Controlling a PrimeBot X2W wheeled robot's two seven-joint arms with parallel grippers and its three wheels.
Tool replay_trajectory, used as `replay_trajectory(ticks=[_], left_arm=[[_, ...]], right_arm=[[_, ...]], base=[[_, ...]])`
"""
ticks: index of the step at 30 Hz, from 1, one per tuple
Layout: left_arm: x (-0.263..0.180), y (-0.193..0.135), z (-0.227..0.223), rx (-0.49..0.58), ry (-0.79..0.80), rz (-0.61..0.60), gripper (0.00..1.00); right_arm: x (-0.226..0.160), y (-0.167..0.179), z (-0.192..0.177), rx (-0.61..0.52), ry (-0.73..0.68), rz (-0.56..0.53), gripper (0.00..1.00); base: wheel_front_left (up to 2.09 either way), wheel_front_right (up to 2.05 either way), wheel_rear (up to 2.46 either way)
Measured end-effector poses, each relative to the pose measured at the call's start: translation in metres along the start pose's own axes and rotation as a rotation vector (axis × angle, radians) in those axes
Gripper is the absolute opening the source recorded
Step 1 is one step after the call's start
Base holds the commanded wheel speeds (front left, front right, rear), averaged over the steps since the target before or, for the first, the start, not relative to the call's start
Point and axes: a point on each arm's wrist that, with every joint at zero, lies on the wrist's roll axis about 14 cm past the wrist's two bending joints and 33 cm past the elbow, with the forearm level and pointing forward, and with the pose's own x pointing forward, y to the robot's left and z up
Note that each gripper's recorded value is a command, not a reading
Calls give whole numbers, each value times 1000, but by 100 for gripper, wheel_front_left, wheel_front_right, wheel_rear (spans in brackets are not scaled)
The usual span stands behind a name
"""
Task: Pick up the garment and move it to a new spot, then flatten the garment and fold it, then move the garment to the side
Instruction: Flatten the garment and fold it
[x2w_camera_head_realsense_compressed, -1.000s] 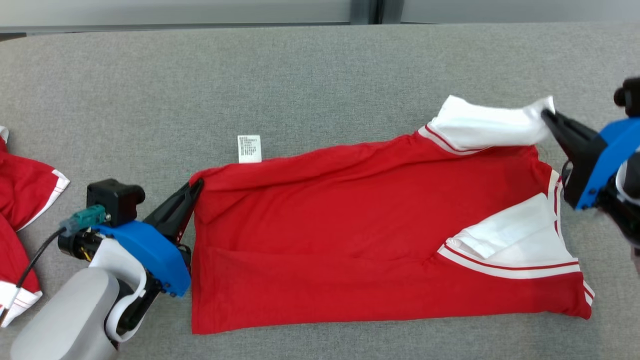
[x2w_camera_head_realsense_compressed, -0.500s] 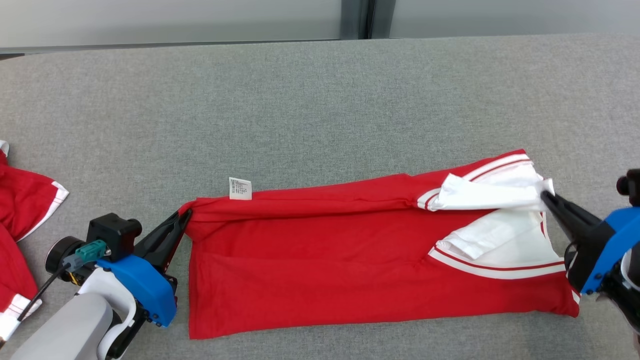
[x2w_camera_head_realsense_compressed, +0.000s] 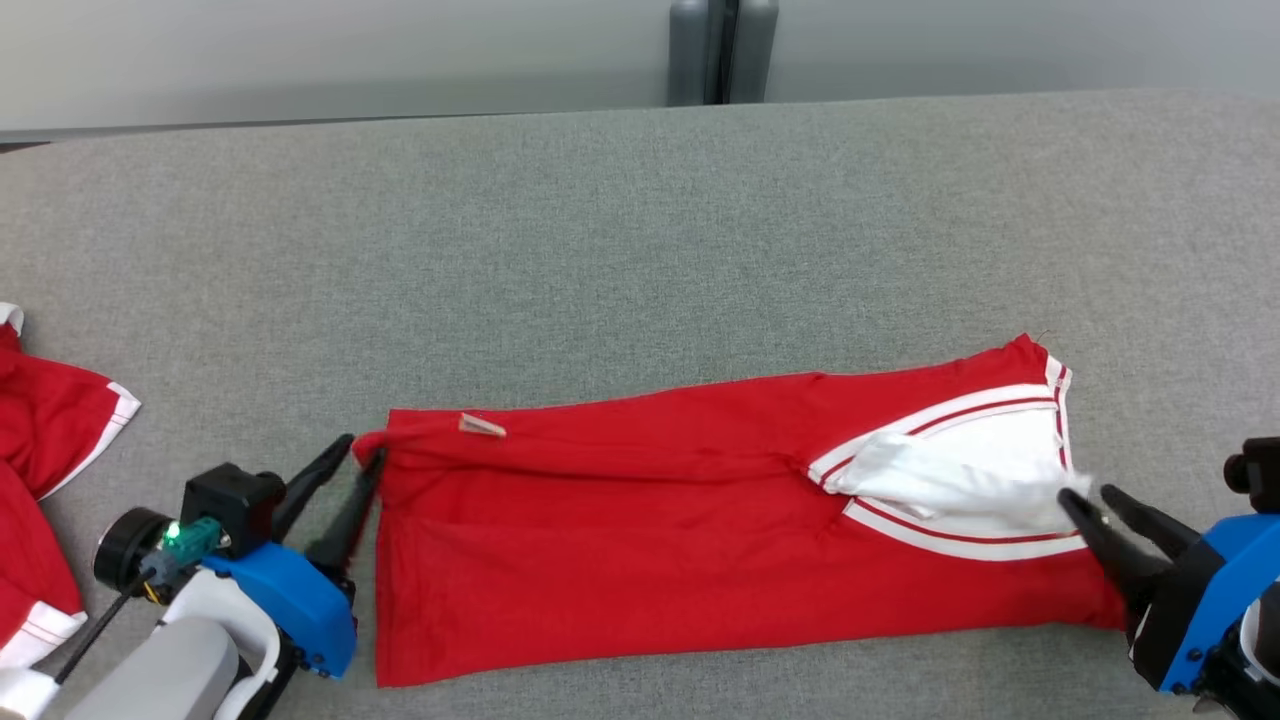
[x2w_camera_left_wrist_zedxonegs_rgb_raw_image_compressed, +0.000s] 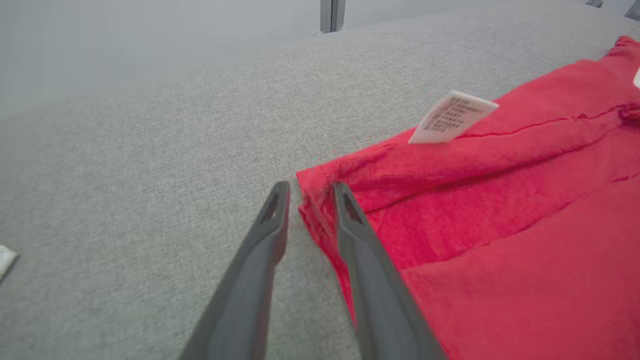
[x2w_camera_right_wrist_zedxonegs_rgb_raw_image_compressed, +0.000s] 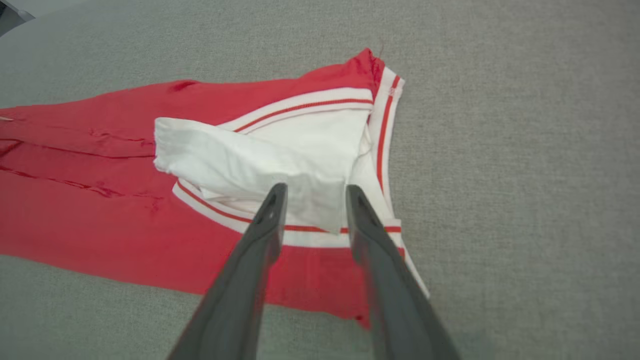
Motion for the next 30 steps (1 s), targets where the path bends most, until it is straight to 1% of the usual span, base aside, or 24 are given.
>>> replay_trajectory(ticks=[3, 8, 10, 14, 19, 23, 28, 30], left_arm=[[-6, -2, -2, -14, -16, 25, 100], [-16, 2, 12, -83, -105, 109, 100], [-21, 4, 20, -108, -147, 143, 100], [-34, 9, 60, -127, -300, 215, 100], [-54, 14, 78, -144, -404, 285, 100], [-62, 19, 81, -167, -443, 327, 100], [-65, 25, 74, -176, -434, 351, 100], [-64, 26, 70, -178, -425, 352, 100]], right_arm=[[-6, 0, -5, 2, 8, -7, 100], [-16, 0, -11, 5, 4, -18, 100], [-20, -1, -9, 1, -19, -29, 100], [-28, -6, -4, 11, -78, -54, 100], [-36, -18, 12, 36, -188, -104, 100], [-31, -24, 15, 63, -216, -124, 100], [-18, -29, 18, 124, -245, -142, 100], [-10, -28, 17, 137, -234, -142, 100]], base=[[0, 0, 0], [0, 0, 0], [0, 0, 0], [0, 0, 0], [0, 0, 0], [0, 0, 0], [0, 0, 0], [0, 0, 0]])
